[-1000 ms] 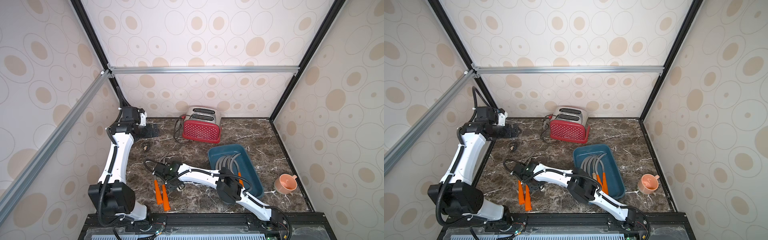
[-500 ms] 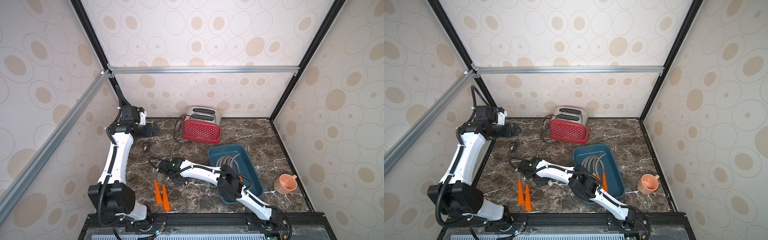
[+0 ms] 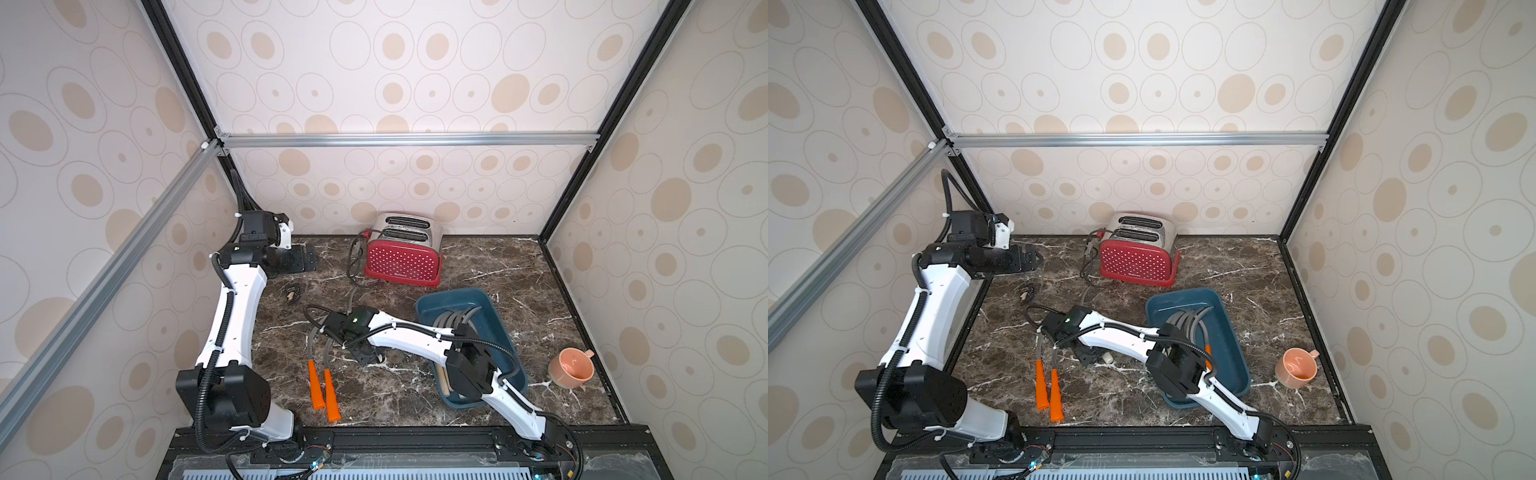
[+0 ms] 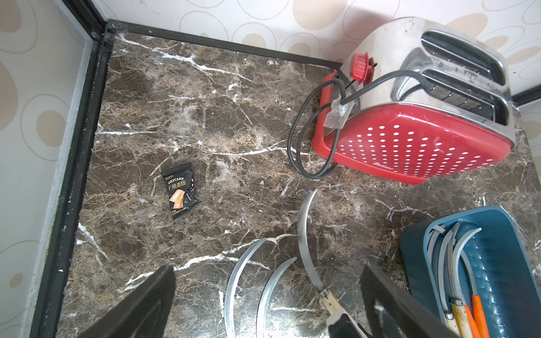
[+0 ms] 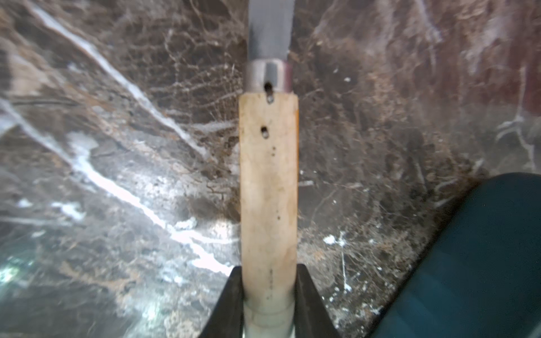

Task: Put small sickles into storage boxes
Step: Pick up the sickle at the center of the board, then place the sickle in the storage box.

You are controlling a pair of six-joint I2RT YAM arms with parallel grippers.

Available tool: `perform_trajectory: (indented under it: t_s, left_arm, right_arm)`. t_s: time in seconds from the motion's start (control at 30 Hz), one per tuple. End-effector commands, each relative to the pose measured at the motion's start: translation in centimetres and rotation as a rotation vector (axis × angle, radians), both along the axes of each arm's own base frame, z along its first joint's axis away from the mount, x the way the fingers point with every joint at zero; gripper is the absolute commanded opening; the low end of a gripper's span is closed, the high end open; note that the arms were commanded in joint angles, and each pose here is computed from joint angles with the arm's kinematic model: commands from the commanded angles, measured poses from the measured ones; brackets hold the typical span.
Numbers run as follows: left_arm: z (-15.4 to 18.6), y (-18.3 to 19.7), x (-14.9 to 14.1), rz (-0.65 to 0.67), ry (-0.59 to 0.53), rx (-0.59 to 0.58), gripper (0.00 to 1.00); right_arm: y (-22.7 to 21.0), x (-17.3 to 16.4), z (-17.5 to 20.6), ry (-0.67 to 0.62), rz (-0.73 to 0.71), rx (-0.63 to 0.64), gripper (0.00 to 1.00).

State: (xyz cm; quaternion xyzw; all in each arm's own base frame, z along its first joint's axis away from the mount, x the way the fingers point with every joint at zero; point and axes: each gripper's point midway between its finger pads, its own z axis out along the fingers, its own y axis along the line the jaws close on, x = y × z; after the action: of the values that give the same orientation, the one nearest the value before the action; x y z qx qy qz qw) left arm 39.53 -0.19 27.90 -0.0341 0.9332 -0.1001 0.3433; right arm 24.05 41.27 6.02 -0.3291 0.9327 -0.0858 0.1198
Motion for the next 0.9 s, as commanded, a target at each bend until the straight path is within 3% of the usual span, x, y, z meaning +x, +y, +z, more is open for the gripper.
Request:
perform_trajectory:
  t_s: [0.0,0.27,0.53,0.67,0.87]
  left_arm:
    - [2.7,0.5,0.2,0.024,-0.063,0.005,0.99]
    - [3.4,0.4,-0.5,0.006,-0.072,0.019,0.99]
    - [4.3,-0.9,-1.3,-0.075,-0.099,0.001,0.99]
    - [3.8,-2.7,-2.0,-0.166,-0.113,-0.058,0.99]
    - [3.0,-2.3,-2.2,-0.175,-0.091,-0.010,0.99]
  right_arm:
    - [-1.0,0.3,2.3,-0.029,-0.015,0.016,0.03]
    - [-4.7,-0.2,4.6,-0.034,-0.060,0.039,0.03]
    - [-12.2,-1.6,8.2,-0.039,-0.172,0.120,0.04]
    - [-16.0,-2.8,8.6,-0.029,-0.237,0.155,0.04]
    - [-21.1,-4.3,7.8,-0.007,-0.354,0.192,0.05]
